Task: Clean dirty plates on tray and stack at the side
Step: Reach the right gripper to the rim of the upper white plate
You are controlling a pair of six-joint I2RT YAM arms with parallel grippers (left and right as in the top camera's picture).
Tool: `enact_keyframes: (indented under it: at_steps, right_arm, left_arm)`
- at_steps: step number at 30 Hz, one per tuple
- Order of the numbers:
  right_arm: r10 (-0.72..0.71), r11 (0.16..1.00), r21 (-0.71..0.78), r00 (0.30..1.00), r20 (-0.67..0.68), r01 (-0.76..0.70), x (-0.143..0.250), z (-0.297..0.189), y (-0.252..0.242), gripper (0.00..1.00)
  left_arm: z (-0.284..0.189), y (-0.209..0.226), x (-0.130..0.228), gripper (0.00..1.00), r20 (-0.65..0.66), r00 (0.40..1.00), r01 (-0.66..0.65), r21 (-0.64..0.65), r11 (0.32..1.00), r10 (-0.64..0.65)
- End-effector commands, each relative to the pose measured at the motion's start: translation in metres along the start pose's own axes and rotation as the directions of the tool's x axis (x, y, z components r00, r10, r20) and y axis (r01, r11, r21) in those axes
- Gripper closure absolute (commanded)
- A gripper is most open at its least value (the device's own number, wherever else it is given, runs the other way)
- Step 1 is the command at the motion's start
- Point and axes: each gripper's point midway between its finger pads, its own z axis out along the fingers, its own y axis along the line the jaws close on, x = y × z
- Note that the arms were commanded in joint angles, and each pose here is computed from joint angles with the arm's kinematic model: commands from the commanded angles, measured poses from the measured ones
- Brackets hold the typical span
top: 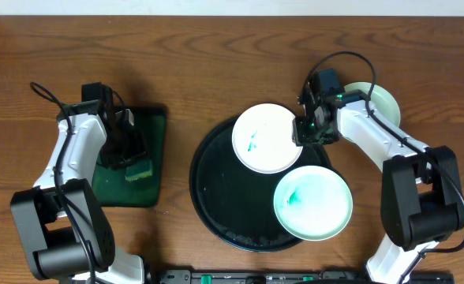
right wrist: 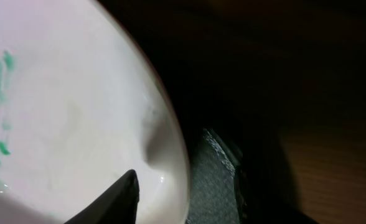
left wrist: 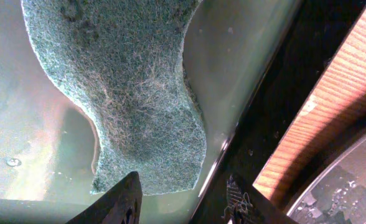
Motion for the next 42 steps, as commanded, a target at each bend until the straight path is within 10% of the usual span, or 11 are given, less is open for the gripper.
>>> enact_keyframes:
  at_steps: [1,18,25,32,42]
  right_arm:
    - [0.006,0.999,0.042,0.997,0.071,-0.009,-0.022,-0.021,-0.002,0.53]
    - [0.015,0.998,-0.055,1.000,0.013,-0.014,-0.011,0.018,0.022,0.59]
    - [0.019,0.998,-0.054,1.000,-0.006,-0.019,-0.005,0.025,0.031,0.99]
    - [0.012,0.999,-0.033,0.998,-0.065,-0.014,0.011,0.026,0.034,0.99]
    - [0.010,0.999,0.035,0.988,-0.155,-0.005,0.044,0.035,0.022,0.99]
  left_arm:
    - [-0.004,-0.003,-0.006,0.54,0.013,1.000,-0.018,0.010,1.000,0.018]
    - [-0.004,-0.002,-0.005,0.55,0.005,1.000,-0.017,0.009,1.000,0.017]
    - [-0.004,-0.002,-0.004,0.70,0.005,1.000,-0.017,0.009,1.000,0.017]
    - [-0.004,0.003,-0.003,0.92,-0.002,1.000,-0.014,-0.019,1.000,0.014]
    - [-0.004,0.013,-0.004,0.86,0.005,1.000,-0.013,-0.078,0.997,0.014]
